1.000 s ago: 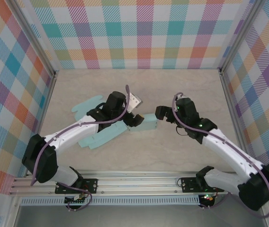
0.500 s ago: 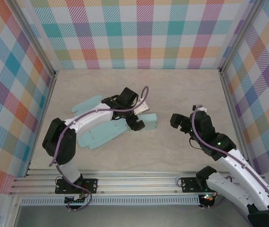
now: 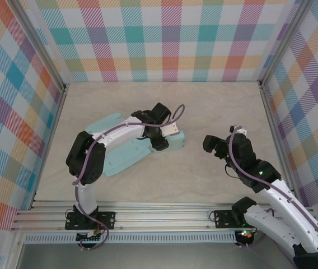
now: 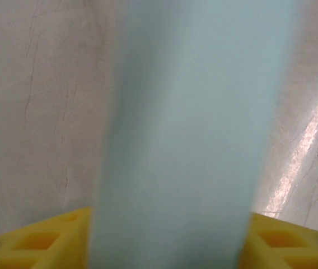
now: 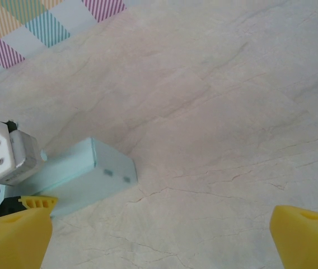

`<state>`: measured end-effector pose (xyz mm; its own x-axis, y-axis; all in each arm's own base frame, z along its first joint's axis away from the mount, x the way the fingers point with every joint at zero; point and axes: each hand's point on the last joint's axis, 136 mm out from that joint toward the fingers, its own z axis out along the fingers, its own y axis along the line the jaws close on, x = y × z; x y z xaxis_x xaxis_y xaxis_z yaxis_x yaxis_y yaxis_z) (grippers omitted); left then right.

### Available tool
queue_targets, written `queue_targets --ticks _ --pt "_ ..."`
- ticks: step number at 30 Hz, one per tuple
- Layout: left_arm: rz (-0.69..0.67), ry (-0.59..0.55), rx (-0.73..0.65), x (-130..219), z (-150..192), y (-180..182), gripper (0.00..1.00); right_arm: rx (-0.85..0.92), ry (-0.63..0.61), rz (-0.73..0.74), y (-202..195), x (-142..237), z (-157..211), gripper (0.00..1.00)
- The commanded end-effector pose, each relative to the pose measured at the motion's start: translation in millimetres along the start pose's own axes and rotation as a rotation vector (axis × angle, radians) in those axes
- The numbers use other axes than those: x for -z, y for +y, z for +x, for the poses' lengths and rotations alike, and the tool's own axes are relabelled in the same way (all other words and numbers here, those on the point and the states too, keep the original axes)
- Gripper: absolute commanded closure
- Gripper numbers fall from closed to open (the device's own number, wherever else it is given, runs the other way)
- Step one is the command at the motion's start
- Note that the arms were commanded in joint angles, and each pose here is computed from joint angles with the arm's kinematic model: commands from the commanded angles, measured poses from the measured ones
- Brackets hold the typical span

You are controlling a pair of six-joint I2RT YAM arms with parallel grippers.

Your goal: Fold the paper box

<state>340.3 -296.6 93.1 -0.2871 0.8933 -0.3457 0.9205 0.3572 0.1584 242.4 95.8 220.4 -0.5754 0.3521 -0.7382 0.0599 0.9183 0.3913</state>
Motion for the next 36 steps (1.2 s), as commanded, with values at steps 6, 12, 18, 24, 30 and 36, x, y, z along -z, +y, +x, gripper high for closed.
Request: queue_targets --ticks 6,12,18,24,30,36 --pt "-0.14 0.004 -0.097 -0.1 -24.5 8.8 0.62 -0.008 -0.067 0.011 -10.3 16.9 -8.6 0.0" --pt "-0.348 -0.176 -0.242 5.6 -94.6 22.9 0.61 -0.008 -0.122 -0.061 -2.0 41.5 -23.9 0.0" --pt "-0.459 -0.246 -0.372 -14.1 -153.6 32.8 0.61 0.018 -0.194 -0.261 25.3 83.0 -43.3 0.0" --pt "-0.482 -0.283 -0.459 -47.2 -192.7 23.3 0.6 -0.017 -0.236 -0.346 32.2 101.9 -49.5 0.0" --pt "-0.465 -0.312 -0.477 -68.7 -211.3 15.1 0.59 -0.08 -0.311 -0.336 20.0 111.1 -56.3 0.0" --pt "-0.455 -0.297 -0.487 -82.6 -211.2 6.3 0.37 -0.086 -0.272 -0.308 16.3 106.6 -50.0 0.0"
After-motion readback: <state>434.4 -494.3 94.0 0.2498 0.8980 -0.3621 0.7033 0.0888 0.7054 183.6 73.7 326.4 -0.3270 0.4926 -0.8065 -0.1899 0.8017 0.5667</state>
